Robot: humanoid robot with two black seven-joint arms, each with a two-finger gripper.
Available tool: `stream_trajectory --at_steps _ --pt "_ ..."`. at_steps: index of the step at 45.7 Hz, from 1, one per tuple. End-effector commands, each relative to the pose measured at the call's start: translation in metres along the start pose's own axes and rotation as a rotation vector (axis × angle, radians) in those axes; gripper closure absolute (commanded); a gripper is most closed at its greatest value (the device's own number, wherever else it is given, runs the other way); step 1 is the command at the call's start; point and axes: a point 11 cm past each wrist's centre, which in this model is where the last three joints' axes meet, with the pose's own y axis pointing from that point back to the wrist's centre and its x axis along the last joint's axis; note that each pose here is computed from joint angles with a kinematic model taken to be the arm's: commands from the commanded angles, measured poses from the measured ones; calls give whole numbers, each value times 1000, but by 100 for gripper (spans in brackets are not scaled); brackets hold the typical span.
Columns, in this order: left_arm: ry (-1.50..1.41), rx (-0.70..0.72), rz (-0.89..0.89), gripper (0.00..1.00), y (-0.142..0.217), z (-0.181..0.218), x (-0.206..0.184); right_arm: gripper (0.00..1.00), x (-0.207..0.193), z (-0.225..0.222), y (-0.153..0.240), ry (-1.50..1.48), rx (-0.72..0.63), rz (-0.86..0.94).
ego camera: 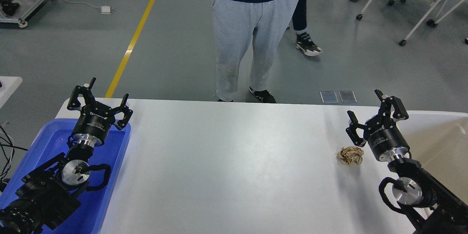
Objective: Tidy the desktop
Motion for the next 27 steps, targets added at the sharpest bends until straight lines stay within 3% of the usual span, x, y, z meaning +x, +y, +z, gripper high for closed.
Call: stream_trajectory --at_steps 1,16,27 --pt "1 1 -1 0 0 -1 0 0 -16 -11 -10 173 -39 -67" --pt "0 0 0 0 0 0 0 0 -35 -30 -20 662 -46 -220" --pt "0 0 0 0 0 0 0 0 -20 -31 -9 1091 -157 -347"
